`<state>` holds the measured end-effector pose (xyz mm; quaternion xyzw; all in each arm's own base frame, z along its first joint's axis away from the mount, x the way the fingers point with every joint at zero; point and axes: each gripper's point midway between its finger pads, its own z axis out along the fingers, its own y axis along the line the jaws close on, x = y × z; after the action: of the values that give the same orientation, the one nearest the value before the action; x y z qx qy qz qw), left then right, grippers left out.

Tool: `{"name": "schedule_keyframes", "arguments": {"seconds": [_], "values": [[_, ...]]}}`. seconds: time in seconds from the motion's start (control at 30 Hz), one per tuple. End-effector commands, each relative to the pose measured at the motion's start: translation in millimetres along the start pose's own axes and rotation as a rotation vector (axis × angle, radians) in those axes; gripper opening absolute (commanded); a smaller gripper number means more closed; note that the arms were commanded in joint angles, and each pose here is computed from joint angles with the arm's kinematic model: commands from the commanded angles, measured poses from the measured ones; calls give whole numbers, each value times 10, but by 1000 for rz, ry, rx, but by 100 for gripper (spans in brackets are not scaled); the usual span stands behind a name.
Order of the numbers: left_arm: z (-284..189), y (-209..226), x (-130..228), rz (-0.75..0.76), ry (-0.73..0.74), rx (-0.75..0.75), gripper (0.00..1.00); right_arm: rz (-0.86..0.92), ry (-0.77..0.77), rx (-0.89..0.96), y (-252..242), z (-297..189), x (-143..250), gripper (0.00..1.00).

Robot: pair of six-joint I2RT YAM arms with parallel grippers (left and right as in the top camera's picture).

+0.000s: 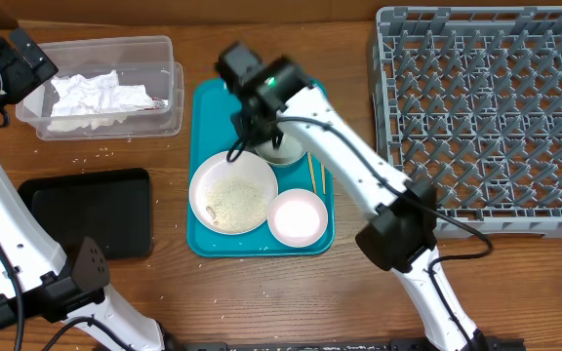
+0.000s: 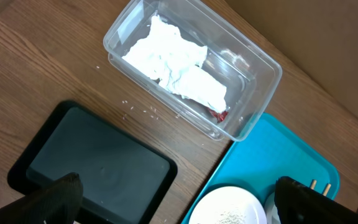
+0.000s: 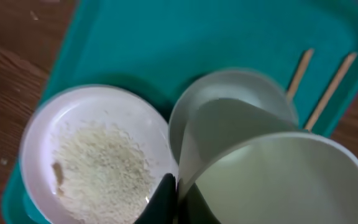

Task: Sort waste into correct bins and load items into the dishwasher
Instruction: 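Carry the white cup right and lower it into the dish rack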

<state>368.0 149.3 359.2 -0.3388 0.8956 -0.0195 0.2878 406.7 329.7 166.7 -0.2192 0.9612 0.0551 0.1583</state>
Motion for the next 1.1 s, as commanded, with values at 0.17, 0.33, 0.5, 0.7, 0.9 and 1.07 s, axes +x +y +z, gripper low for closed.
{"name": "schedule_keyframes", "arguments": {"seconds": [0.17,0.33,0.5,0.7,0.9,1.07], "values": [[-10,22,-4,17,-4,-8,100,342,-373,-96,-1468,-1669,-421,4],[-10,23,-4,17,-4,-8,100,590,-469,-452,-2701,-2146,-148,4],[-10,22,-4,17,-4,-8,100,825,-475,-451,-3759,-2107,392,4],[-10,23,-4,17,-4,-8,100,895,-519,-632,-4395,-1949,968,4],[-11,23,-3,17,-4,-8,100,935,-695,-910,-4760,-1863,1218,4],[-10,23,-3,17,-4,-8,100,949,-789,-1059,-5024,-1644,1377,4]]}}
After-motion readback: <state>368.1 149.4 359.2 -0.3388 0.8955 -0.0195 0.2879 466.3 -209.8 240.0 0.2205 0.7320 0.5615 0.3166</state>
